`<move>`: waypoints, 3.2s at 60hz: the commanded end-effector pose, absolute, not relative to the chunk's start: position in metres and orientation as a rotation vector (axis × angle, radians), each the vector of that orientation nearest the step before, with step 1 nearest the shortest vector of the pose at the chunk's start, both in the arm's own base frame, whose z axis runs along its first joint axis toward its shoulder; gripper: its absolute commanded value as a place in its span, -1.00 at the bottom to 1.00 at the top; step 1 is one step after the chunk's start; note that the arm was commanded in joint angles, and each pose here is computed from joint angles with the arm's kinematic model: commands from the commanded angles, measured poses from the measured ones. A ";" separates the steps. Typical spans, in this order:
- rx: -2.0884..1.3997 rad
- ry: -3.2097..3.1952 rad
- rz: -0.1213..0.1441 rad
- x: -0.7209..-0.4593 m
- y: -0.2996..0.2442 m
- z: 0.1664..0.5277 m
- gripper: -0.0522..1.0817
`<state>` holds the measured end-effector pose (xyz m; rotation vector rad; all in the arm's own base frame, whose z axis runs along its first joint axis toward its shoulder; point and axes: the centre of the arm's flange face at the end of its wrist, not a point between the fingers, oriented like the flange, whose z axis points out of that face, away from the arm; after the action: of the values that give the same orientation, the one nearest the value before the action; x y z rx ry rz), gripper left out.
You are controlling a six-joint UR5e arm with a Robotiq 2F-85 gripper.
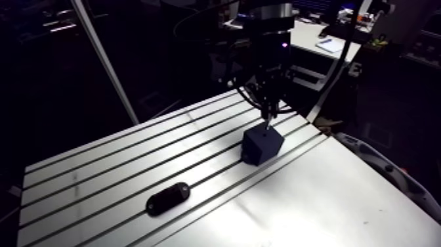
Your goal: Pick up the M10 bolt and insert it into the hole until fully seated.
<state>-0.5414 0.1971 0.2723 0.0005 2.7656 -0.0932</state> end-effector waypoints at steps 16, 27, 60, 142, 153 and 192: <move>0.007 2.767 -0.093 -0.540 0.199 0.270 0.99; 0.007 2.765 -0.095 -0.539 0.199 0.267 0.99; 0.006 2.769 -0.094 -0.538 0.197 0.263 0.99; 0.005 2.768 -0.095 -0.537 0.196 0.256 0.99; 0.005 2.765 -0.097 -0.536 0.196 0.254 0.99; 0.005 2.768 -0.094 -0.537 0.195 0.256 0.98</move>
<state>-0.5368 0.1958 0.2554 0.0061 2.7672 -0.0947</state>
